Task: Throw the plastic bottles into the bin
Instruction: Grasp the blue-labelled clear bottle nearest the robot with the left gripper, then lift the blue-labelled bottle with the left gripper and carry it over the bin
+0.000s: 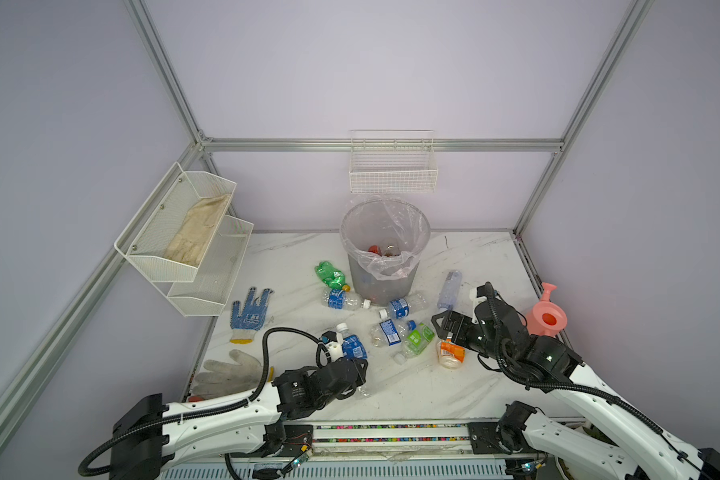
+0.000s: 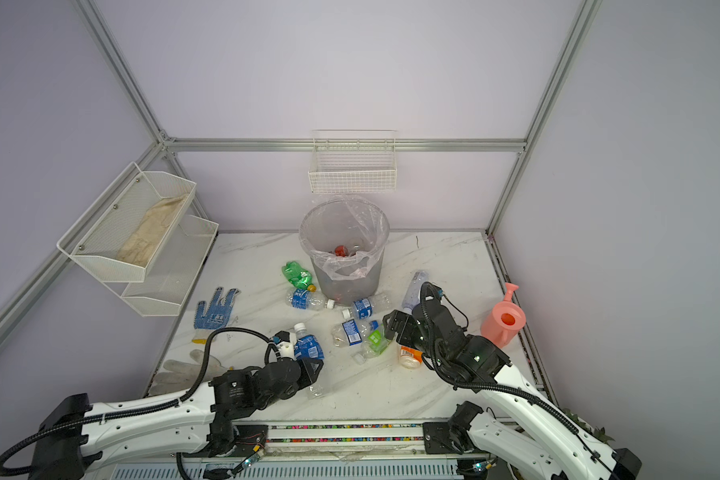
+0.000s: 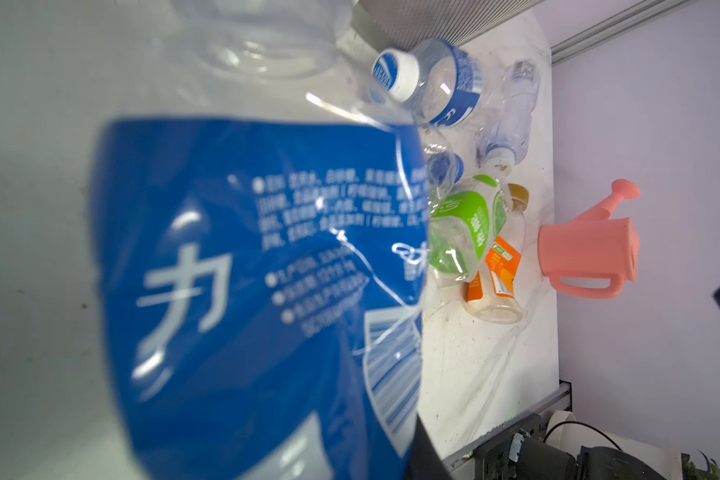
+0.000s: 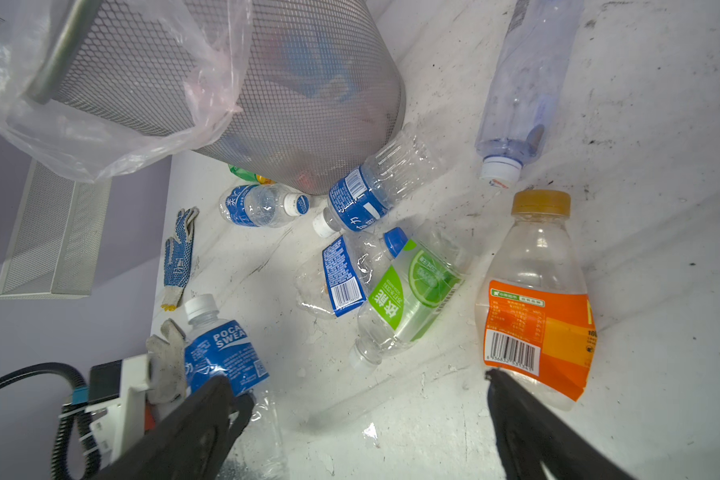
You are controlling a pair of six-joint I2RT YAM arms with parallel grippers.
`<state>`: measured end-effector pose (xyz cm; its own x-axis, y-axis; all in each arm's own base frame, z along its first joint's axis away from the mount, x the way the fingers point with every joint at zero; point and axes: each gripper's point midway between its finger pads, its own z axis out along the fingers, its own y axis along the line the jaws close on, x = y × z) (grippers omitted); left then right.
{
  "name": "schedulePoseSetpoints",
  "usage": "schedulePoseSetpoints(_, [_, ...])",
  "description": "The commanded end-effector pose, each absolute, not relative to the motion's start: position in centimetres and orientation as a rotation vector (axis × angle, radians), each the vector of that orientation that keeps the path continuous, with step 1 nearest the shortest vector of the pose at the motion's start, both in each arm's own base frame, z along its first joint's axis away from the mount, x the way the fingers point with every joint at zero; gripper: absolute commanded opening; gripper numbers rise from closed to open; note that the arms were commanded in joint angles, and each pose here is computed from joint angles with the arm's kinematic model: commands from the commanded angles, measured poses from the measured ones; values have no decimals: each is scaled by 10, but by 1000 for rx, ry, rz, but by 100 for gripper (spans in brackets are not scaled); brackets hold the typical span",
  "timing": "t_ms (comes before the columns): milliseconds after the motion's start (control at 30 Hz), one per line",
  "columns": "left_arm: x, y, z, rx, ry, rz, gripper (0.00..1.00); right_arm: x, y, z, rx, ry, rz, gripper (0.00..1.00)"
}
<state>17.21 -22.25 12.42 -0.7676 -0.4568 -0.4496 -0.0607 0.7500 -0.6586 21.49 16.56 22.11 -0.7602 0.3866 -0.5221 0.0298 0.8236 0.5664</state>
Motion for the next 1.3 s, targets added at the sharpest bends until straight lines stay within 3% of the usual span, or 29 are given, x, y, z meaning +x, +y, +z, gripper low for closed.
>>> schedulePoseSetpoints(0, [187, -209, 193, -322, 2181, -810, 17, 223, 174, 219, 310, 2349, 733, 97])
schedulePoseSetpoints(433, [193, -194, 280, -176, 2037, -758, 17, 243, 204, 203, 255, 2368, 766, 97])
schedulePoseSetpoints(633, [199, -186, 350, -95, 1890, -710, 18, 252, 216, 208, 222, 2356, 785, 97])
schedulePoseSetpoints(967, [213, -201, 474, 106, 1671, -570, 19, 234, 202, 197, 264, 2354, 824, 97])
schedulePoseSetpoints(1267, [224, -210, 531, 139, 1569, -485, 19, 223, 187, 204, 280, 2338, 812, 97])
